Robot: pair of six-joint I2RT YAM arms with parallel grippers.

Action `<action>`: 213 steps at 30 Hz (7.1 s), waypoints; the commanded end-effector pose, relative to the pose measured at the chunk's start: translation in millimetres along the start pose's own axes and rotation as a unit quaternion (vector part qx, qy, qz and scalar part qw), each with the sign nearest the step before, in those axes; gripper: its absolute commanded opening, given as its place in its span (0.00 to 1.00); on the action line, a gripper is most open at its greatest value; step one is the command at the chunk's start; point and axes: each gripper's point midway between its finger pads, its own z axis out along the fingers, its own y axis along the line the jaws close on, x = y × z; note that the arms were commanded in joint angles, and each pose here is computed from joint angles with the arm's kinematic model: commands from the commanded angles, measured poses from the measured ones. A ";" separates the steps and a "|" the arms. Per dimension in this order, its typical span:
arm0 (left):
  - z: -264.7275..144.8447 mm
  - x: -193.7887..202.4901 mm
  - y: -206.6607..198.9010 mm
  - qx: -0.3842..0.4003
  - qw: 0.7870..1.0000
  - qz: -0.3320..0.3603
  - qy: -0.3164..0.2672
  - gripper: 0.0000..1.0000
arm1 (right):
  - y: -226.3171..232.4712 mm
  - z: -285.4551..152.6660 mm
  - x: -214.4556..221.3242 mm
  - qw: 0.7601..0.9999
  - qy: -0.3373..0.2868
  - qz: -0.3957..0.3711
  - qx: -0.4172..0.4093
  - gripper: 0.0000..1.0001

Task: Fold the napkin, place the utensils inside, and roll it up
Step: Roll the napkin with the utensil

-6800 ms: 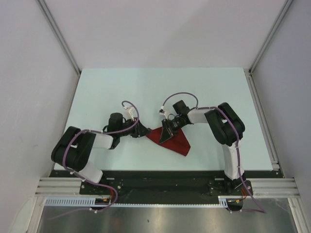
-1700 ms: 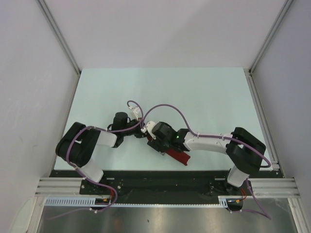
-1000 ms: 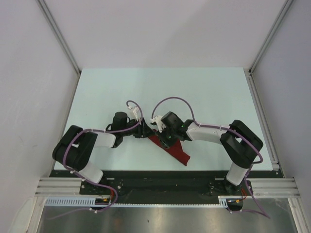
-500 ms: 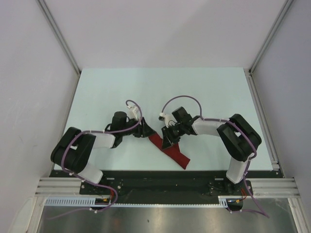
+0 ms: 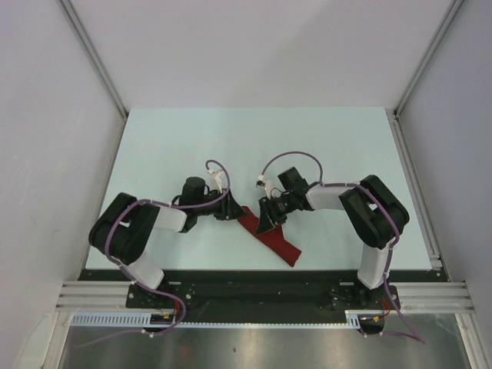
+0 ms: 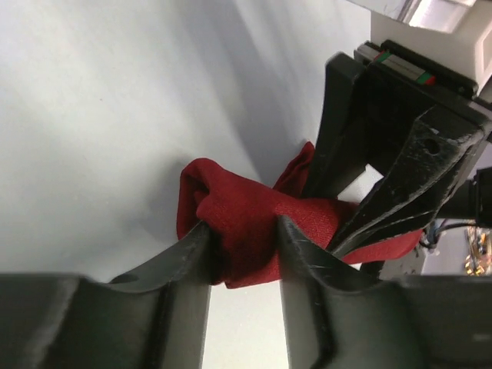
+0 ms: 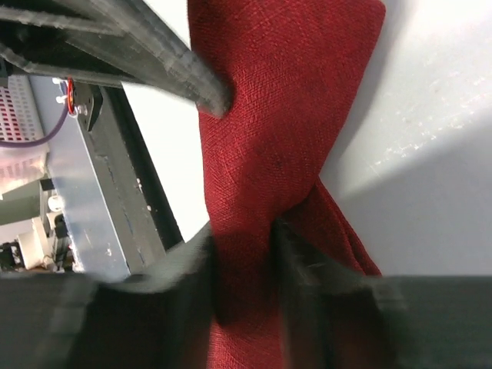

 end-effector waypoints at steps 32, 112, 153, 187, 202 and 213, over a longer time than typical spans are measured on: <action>7.2 -8.2 -10.4 0.017 1.000 0.014 0.004 0.20 | 33.6 -7.4 -14.9 0.875 -0.014 -0.312 0.371 0.74; -17.5 -16.5 2.6 -0.018 0.999 -0.019 -0.021 0.45 | -19.4 9.5 -9.3 0.996 0.020 -0.047 0.073 0.53; -0.9 -19.0 23.4 -0.038 0.999 -0.032 -0.012 0.04 | -2.9 2.6 14.3 0.868 0.081 -0.312 0.377 0.77; -19.0 -32.0 -3.6 0.037 0.997 -0.026 -0.068 0.69 | -30.3 0.5 27.5 0.975 0.086 -0.038 0.203 0.54; 1.1 -25.5 -3.3 0.057 0.996 -0.055 -0.042 0.24 | -21.4 -27.0 -0.1 0.957 0.052 -0.078 0.273 0.73; 6.4 -27.9 5.6 0.042 0.996 -0.062 -0.042 0.22 | 28.7 -48.1 -41.2 0.862 -0.048 -0.260 0.434 0.76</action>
